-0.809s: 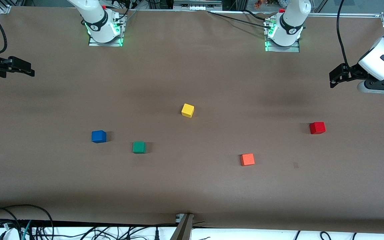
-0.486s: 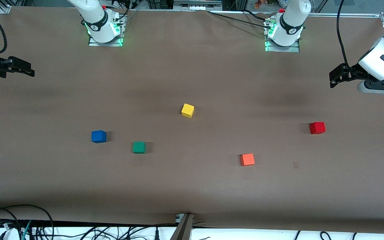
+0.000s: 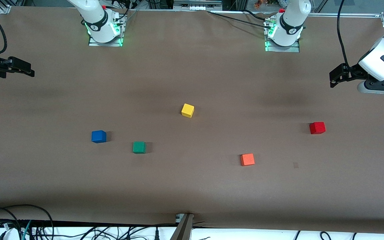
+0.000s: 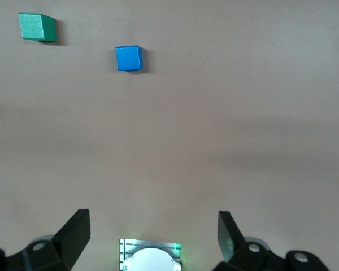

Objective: Pass red block to right arm, stack on blue
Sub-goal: 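Move the left gripper toward the red cube, then lower the left gripper over the red cube and close on it, then lift the red cube with the left gripper while the right gripper approaches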

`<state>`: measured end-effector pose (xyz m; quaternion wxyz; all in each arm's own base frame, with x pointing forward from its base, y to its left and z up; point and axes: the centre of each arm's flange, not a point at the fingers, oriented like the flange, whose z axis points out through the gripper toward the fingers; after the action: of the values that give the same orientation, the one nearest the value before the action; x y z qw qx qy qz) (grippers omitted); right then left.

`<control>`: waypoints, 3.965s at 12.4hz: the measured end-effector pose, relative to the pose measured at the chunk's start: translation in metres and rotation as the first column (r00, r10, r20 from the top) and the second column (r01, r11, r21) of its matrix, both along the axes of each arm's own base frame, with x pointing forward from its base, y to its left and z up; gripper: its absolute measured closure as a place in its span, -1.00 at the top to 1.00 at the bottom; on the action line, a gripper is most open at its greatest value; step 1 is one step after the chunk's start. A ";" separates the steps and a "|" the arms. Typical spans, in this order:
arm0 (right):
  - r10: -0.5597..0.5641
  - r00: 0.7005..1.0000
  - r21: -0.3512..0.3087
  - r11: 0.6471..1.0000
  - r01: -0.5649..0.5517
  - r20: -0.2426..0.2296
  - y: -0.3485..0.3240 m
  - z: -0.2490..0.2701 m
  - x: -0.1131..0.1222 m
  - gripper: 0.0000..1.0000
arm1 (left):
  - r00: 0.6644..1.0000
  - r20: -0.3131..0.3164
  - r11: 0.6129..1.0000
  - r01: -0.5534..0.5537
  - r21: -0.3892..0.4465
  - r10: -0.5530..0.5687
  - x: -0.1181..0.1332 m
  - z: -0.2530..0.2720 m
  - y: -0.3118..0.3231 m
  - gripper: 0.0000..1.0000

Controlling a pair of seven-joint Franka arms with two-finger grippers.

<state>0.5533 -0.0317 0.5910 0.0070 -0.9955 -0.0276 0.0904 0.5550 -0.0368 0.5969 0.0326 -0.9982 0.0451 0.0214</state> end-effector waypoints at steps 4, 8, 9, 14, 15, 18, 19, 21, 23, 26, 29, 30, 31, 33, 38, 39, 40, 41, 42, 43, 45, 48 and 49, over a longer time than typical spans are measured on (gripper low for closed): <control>0.003 1.000 0.000 1.000 -0.003 0.001 0.002 0.001 0.000 1.00 | 1.000 -0.016 1.000 -0.001 0.001 0.001 0.000 -0.003 0.000 1.00; 0.002 1.000 0.000 1.000 -0.002 0.001 0.001 0.001 0.000 1.00 | 0.999 -0.048 1.000 -0.018 0.002 0.018 0.007 -0.018 0.010 1.00; 0.001 1.000 0.000 1.000 -0.001 0.002 0.001 0.001 0.000 1.00 | 0.997 -0.066 0.999 -0.034 0.003 0.034 0.011 -0.027 0.019 1.00; -0.001 1.000 0.000 1.000 0.001 0.002 -0.001 0.001 0.001 1.00 | 0.980 -0.148 0.991 -0.135 -0.003 0.133 0.056 -0.148 0.092 1.00; -0.002 1.000 0.000 1.000 0.002 0.001 -0.001 0.000 0.001 1.00 | 0.978 -0.145 0.988 -0.155 -0.007 0.152 0.062 -0.185 0.109 1.00; -0.004 1.000 -0.001 1.000 0.004 0.001 -0.002 -0.001 0.002 1.00 | 0.979 -0.106 0.984 -0.177 -0.024 0.173 0.064 -0.281 0.142 1.00; -0.005 1.000 -0.001 1.000 0.005 0.001 -0.002 0.000 0.002 1.00 | 0.981 -0.084 0.984 -0.178 -0.028 0.175 0.061 -0.305 0.144 1.00; -0.007 1.000 -0.001 1.000 0.007 0.000 -0.004 -0.001 0.003 1.00 | 0.985 -0.029 0.985 -0.170 -0.037 0.169 0.052 -0.342 0.140 1.00; -0.009 1.000 -0.002 1.000 0.009 -0.002 -0.005 -0.003 0.004 1.00 | 0.987 -0.008 0.986 -0.158 -0.045 0.157 0.039 -0.373 0.134 1.00; -0.009 1.000 -0.003 1.000 0.009 0.002 -0.005 -0.003 0.006 1.00 | 0.994 -0.030 0.992 -0.110 -0.053 0.109 0.027 -0.408 0.131 1.00; -0.009 1.000 -0.004 1.000 0.009 0.000 -0.005 -0.006 0.009 1.00 | 0.995 -0.050 0.994 -0.092 -0.057 0.089 0.024 -0.421 0.133 0.81; -0.009 1.000 -0.004 1.000 0.009 -0.001 -0.005 -0.007 0.010 1.00 | 0.995 -0.051 0.994 -0.090 -0.058 0.087 0.023 -0.422 0.134 0.57; -0.009 1.000 -0.004 1.000 0.009 -0.001 -0.005 -0.007 0.010 1.00 | 0.995 -0.052 0.994 -0.089 -0.058 0.086 0.023 -0.423 0.134 0.33; -0.009 1.000 -0.004 1.000 0.009 0.002 -0.005 -0.007 0.010 1.00 | 0.995 -0.052 0.995 -0.082 -0.058 0.079 0.023 -0.422 0.136 0.12; -0.003 1.000 -0.007 1.000 0.003 -0.011 -0.001 -0.024 0.021 1.00 | 0.997 -0.030 0.994 0.074 -0.082 -0.077 0.040 -0.387 0.134 0.11; 0.000 1.000 -0.007 1.000 0.000 -0.015 0.001 -0.027 0.023 1.00 | 0.993 -0.023 0.988 0.110 -0.112 -0.114 0.047 -0.370 0.129 0.11; 0.004 1.000 -0.007 1.000 -0.004 -0.020 0.003 -0.030 0.024 1.00 | 0.990 -0.018 0.978 0.137 -0.159 -0.141 0.053 -0.352 0.123 0.11; 0.006 1.000 -0.007 1.000 -0.006 -0.024 0.004 -0.033 0.025 1.00 | 0.986 -0.009 0.962 0.160 -0.222 -0.166 0.058 -0.338 0.116 0.11; 0.007 1.000 -0.007 1.000 -0.007 -0.027 0.005 -0.034 0.026 1.00 | 0.980 0.015 0.938 0.195 -0.287 -0.199 0.063 -0.328 0.110 0.11; 0.007 1.000 -0.007 1.000 -0.007 -0.030 0.005 -0.036 0.026 1.00 | 0.970 0.046 0.911 0.242 -0.335 -0.241 0.066 -0.322 0.103 0.11; 0.011 0.999 -0.007 1.000 -0.011 -0.043 0.007 -0.043 0.029 1.00 | 0.943 0.103 0.837 0.329 -0.438 -0.317 0.072 -0.310 0.076 0.11; 0.035 0.997 0.027 0.999 -0.033 -0.072 0.027 -0.062 0.036 1.00 | 0.840 0.292 0.669 0.542 -0.508 -0.458 0.085 -0.282 0.028 0.11; 0.034 0.996 0.089 0.996 -0.027 -0.085 0.038 -0.072 0.040 1.00 | 0.789 0.370 0.595 0.614 -0.519 -0.491 0.087 -0.275 0.010 0.11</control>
<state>0.5932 0.0062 0.5193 0.0507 -0.9888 -0.0464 0.1322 0.6417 -0.0271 0.3217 -0.2846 -0.8851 0.3542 -0.1001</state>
